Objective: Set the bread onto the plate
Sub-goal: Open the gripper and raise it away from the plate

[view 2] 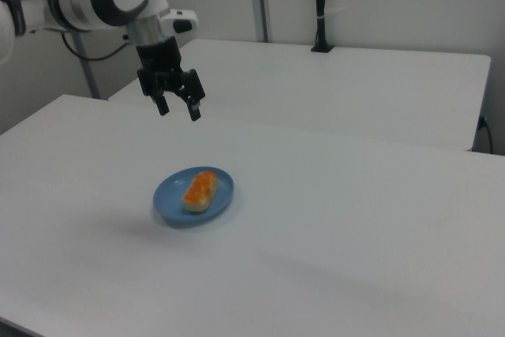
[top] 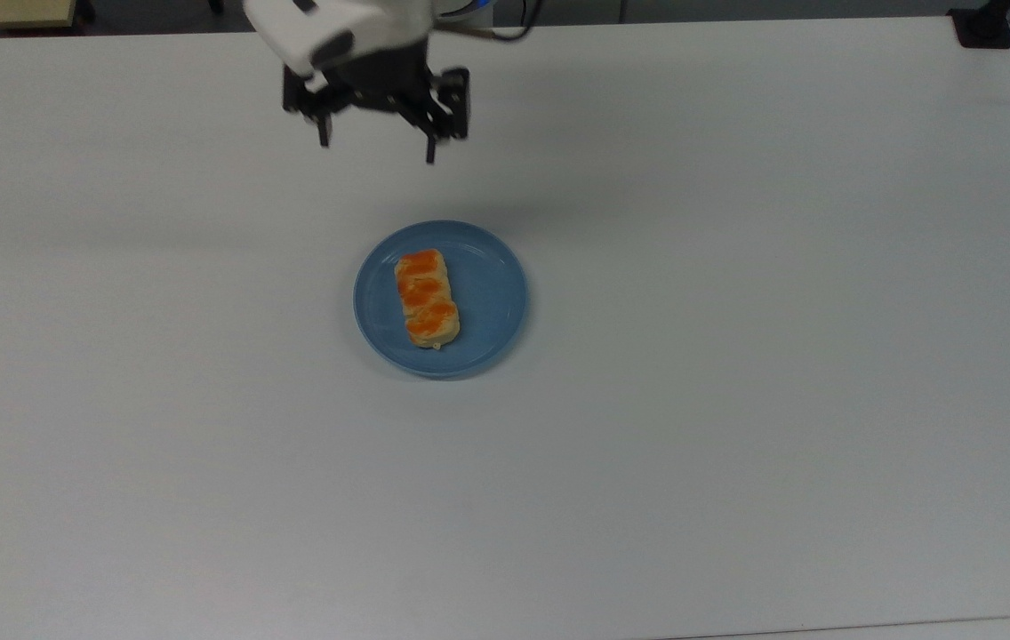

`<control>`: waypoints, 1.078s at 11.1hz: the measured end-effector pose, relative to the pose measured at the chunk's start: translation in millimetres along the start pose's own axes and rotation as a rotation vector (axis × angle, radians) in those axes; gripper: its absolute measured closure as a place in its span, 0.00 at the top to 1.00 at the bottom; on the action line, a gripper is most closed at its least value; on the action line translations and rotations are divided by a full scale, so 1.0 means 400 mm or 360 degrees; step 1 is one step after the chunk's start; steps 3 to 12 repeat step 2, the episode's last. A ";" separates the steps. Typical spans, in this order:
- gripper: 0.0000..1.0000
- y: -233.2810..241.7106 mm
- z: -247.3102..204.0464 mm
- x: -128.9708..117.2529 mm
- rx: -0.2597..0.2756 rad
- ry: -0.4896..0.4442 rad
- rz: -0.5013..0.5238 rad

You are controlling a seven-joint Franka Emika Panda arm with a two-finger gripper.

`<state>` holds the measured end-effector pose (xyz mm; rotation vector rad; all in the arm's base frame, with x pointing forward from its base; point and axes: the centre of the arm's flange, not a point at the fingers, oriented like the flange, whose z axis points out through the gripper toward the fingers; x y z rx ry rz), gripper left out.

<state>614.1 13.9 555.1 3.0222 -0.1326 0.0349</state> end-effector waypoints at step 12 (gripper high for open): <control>1.00 0.075 -0.085 -0.049 0.0048 0.0024 0.0047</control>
